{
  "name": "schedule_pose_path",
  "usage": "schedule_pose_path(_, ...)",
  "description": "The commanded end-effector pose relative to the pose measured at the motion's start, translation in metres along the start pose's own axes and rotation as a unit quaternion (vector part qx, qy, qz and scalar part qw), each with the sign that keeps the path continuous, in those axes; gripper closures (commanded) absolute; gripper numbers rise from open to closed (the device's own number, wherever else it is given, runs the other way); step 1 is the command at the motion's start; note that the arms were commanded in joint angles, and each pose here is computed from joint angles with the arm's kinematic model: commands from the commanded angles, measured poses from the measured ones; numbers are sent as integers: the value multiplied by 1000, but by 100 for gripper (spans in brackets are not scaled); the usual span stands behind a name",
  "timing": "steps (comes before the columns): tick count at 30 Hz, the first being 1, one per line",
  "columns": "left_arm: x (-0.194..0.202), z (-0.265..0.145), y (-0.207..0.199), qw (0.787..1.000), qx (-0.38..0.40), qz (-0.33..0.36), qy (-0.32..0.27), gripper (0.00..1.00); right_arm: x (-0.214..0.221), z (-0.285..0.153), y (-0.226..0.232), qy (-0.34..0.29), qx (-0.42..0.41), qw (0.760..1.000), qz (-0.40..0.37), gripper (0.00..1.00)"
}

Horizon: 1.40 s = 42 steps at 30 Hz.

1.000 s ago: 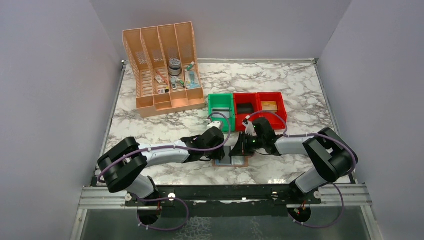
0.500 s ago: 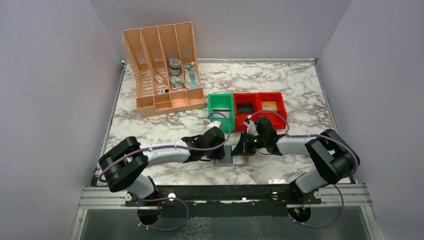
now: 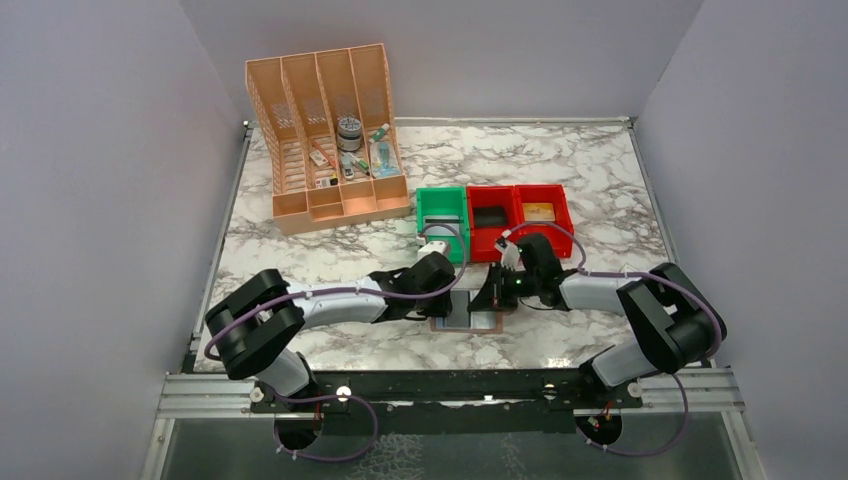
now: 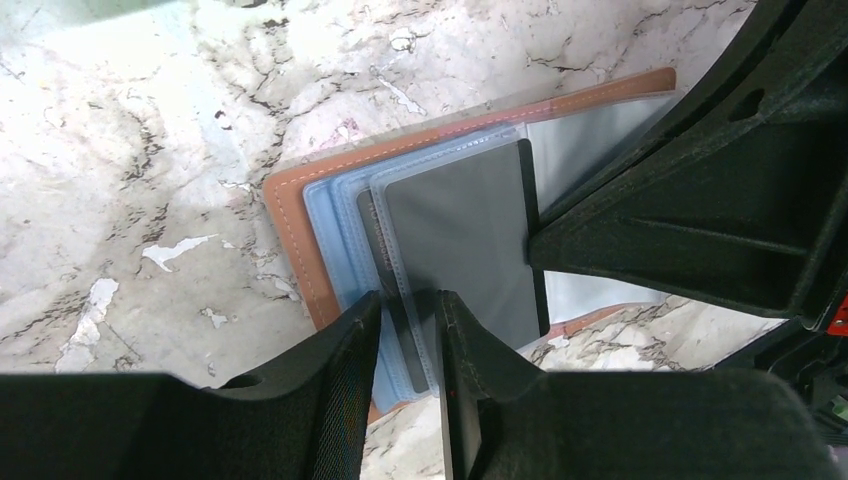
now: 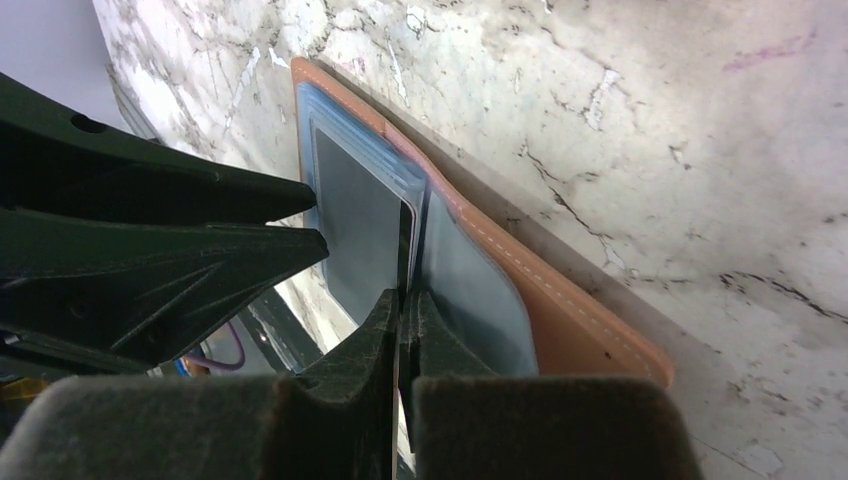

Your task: Take the credit cards out of the card holder

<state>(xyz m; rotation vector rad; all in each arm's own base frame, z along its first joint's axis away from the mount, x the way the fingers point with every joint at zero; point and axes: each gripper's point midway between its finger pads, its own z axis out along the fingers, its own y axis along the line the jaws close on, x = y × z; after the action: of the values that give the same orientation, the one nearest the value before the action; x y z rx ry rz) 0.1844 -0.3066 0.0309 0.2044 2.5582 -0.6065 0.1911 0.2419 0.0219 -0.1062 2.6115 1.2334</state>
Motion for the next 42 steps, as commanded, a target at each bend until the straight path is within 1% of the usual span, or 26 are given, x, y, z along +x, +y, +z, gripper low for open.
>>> schedule_pose_path(1, 24, 2, 39, 995, -81, 34, 48, 69, 6, -9, -8, 7, -1, 1000, -3, 99)
schedule_pose_path(14, 25, 2, 42, 994, -91, 35, 51, 72, 9, -20, -25, 2, 15, 1000, 17, 99)
schedule_pose_path(15, 20, -1, 38, 995, -83, 32, 43, 71, 10, -22, -34, -9, 42, 999, 23, 99)
schedule_pose_path(16, 17, -3, 34, 996, -77, 32, 38, 69, 9, -23, -34, -13, 43, 999, 24, 99)
schedule_pose_path(22, -18, -22, -6, 999, -13, 43, -12, 58, 5, -23, -32, -22, 43, 998, 30, 99)
schedule_pose_path(24, -30, -28, -26, 998, 26, 47, -27, 56, 5, -23, -32, -23, 41, 998, 31, 99)
schedule_pose_path(26, -38, -31, -51, 995, 80, 51, -40, 55, 5, -22, -32, -23, 40, 998, 33, 99)
schedule_pose_path(28, -41, -30, -73, 989, 130, 56, -41, 55, 5, -22, -33, -27, 42, 998, 37, 99)
schedule_pose_path(29, -40, -27, -80, 987, 143, 57, -35, 55, 5, -22, -34, -29, 46, 998, 38, 99)
schedule_pose_path(31, -33, -16, -80, 989, 139, 56, -16, 62, 4, -23, -35, -35, 50, 997, 42, 99)
schedule_pose_path(34, -19, -1, -58, 995, 95, 38, 0, 69, 3, -22, -38, -47, 55, 996, 53, 99)
schedule_pose_path(37, -9, 3, -38, 997, 64, 32, 6, 70, 3, -21, -38, -52, 51, 995, 66, 99)
schedule_pose_path(40, 4, 9, -25, 998, 42, 31, 24, 72, 2, -22, -39, -61, 52, 994, 71, 99)
schedule_pose_path(42, 12, 14, -20, 998, 34, 34, 36, 79, 0, -21, -40, -63, 56, 994, 67, 97)
